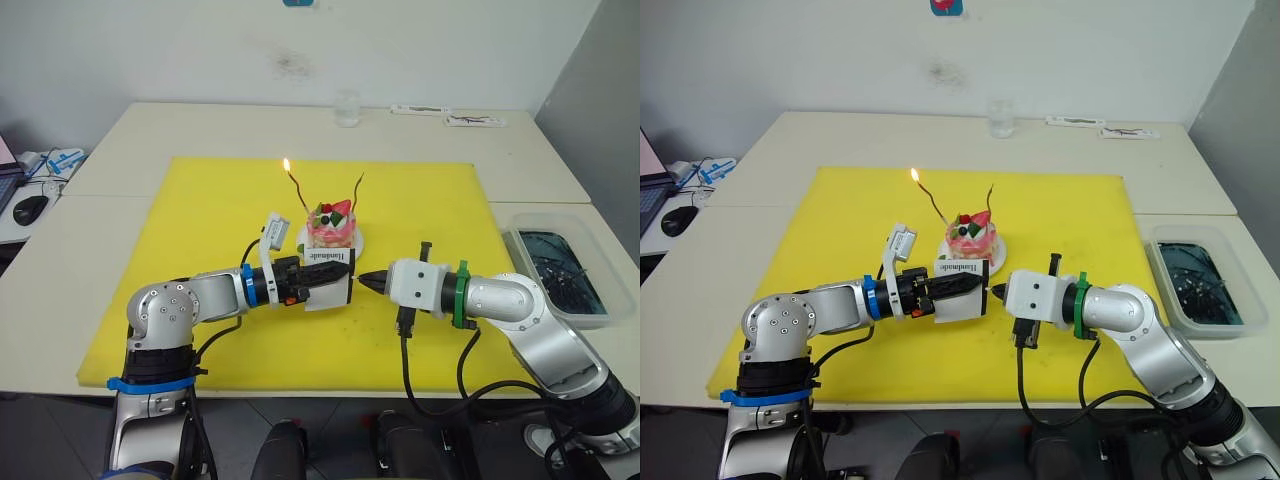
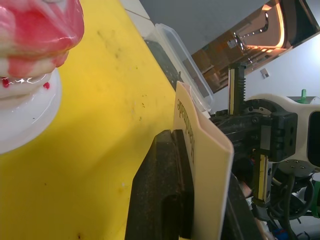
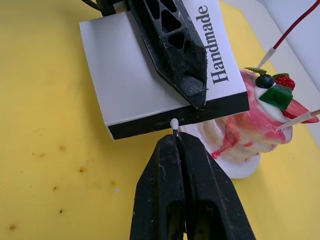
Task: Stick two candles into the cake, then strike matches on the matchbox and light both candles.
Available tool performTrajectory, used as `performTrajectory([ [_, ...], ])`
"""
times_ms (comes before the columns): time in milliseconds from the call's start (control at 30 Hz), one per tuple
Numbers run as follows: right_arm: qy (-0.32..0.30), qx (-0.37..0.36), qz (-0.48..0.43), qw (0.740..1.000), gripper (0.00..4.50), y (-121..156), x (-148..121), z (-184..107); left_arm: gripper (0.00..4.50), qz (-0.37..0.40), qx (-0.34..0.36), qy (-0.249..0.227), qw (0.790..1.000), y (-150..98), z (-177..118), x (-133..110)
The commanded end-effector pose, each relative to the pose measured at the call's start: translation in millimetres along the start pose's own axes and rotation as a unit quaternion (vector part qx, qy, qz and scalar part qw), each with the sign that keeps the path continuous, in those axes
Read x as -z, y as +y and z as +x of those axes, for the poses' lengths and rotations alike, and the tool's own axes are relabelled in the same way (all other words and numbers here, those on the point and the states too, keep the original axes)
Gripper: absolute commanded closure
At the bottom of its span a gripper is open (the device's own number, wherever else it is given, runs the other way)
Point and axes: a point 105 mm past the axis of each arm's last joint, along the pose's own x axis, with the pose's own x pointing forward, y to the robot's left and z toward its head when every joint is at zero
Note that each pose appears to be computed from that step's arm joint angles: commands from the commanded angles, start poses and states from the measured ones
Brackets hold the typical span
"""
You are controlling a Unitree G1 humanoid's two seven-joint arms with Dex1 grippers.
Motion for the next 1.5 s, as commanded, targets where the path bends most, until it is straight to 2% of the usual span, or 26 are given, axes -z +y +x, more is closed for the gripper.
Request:
performTrajectory([
  [33, -0.012, -0.03, -0.009, 0.999, 4.48, 10, -5, 5, 4.5, 0.007, 0.047, -0.023, 0.999, -18, 3, -10],
  [200, -0.005, -0.075, -0.01, 0.997, 4.48, 28, -1, 0, 4.5, 0.012, 0.051, -0.074, 0.996, -22, -5, -41],
  [333, -0.01, -0.08, -0.008, 0.997, 4.48, 28, -7, -10, 4.5, 0.033, 0.028, -0.102, 0.994, -21, -30, -66],
  [500, -0.017, -0.057, 0.003, 0.998, 4.48, 17, -12, -17, 4.5, 0.036, 0.005, -0.059, 0.998, -18, -37, -45],
  [600, -0.025, -0.032, 0.014, 0.999, 4.48, 7, -16, -19, 4.5, 0.029, 0.001, -0.039, 0.999, -14, -32, -26],
  [800, -0.043, 0.002, 0.018, 0.999, 4.48, -9, -25, -17, 4.5, 0.015, 0.012, -0.011, 1.0, -13, -20, -4],
  [1100, -0.045, 0.023, 0.011, 0.999, 4.48, -19, -28, -7, 4.5, -0.007, 0.032, -0.009, 0.999, -12, -19, -6],
  [1500, -0.04, 0.015, 0.003, 0.999, 4.48, -15, -23, 1, 4.5, -0.01, 0.048, 0.0, 0.999, -16, -20, -7],
])
